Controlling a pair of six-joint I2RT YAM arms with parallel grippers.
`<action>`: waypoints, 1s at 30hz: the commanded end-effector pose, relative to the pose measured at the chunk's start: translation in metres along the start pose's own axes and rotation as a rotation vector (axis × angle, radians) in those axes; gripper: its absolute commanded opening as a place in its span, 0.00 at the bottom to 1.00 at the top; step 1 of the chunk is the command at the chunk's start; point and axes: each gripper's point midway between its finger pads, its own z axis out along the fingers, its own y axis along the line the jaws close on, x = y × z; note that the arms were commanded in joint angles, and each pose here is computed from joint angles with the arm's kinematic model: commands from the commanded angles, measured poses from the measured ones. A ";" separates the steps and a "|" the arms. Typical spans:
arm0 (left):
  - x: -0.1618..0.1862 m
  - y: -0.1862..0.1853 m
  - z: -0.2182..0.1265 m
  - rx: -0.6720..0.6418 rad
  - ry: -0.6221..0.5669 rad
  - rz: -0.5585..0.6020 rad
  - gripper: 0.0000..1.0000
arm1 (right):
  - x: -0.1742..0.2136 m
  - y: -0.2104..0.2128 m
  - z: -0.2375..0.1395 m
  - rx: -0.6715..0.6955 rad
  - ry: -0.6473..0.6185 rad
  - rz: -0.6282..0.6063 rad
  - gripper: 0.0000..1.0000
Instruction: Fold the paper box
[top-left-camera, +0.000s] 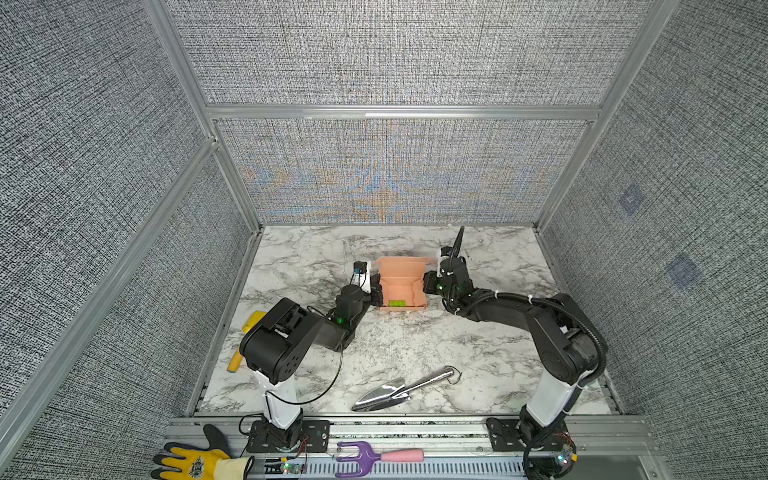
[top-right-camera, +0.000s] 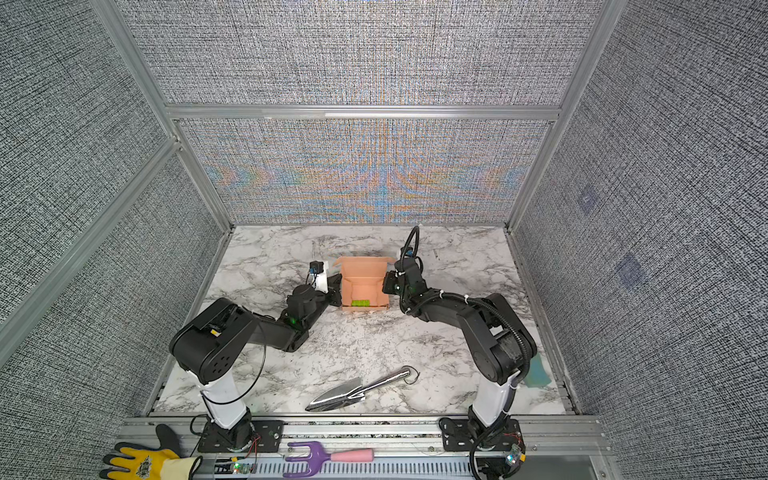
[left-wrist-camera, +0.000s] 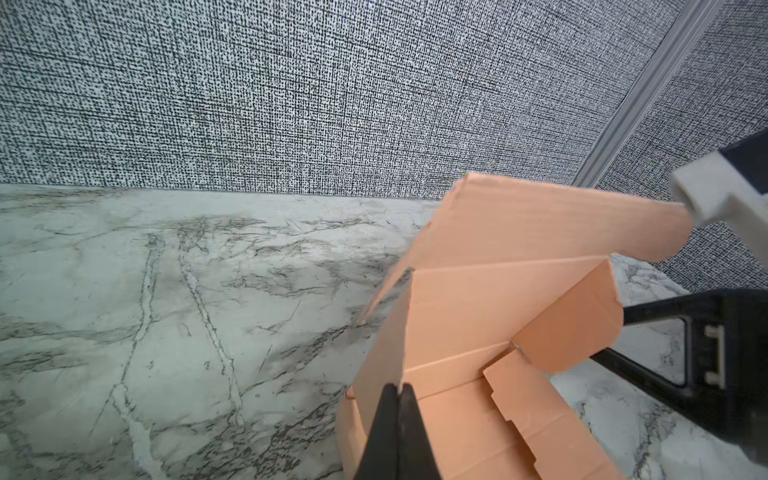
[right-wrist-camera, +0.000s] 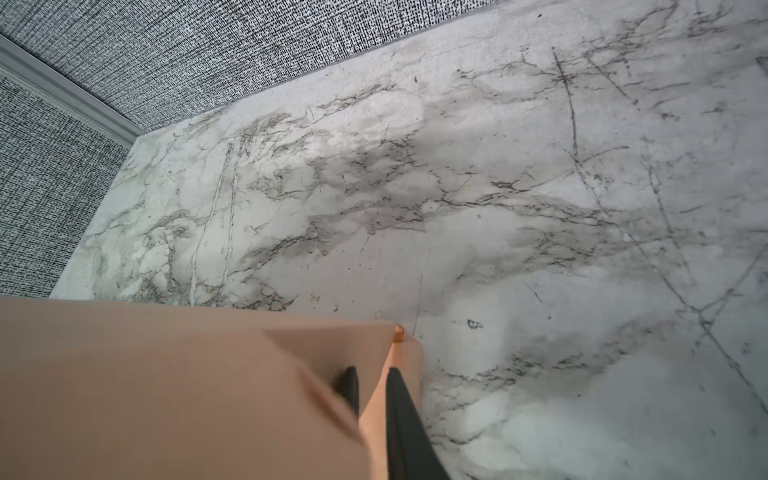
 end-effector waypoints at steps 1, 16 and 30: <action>-0.007 -0.007 -0.001 0.005 -0.050 -0.011 0.00 | -0.004 0.002 -0.006 -0.020 -0.063 -0.026 0.16; 0.010 -0.039 -0.033 0.102 -0.155 0.077 0.00 | 0.018 -0.005 -0.031 -0.077 -0.141 -0.125 0.13; 0.028 -0.045 -0.048 0.075 -0.167 0.140 0.00 | 0.028 0.001 -0.050 -0.154 -0.174 -0.251 0.11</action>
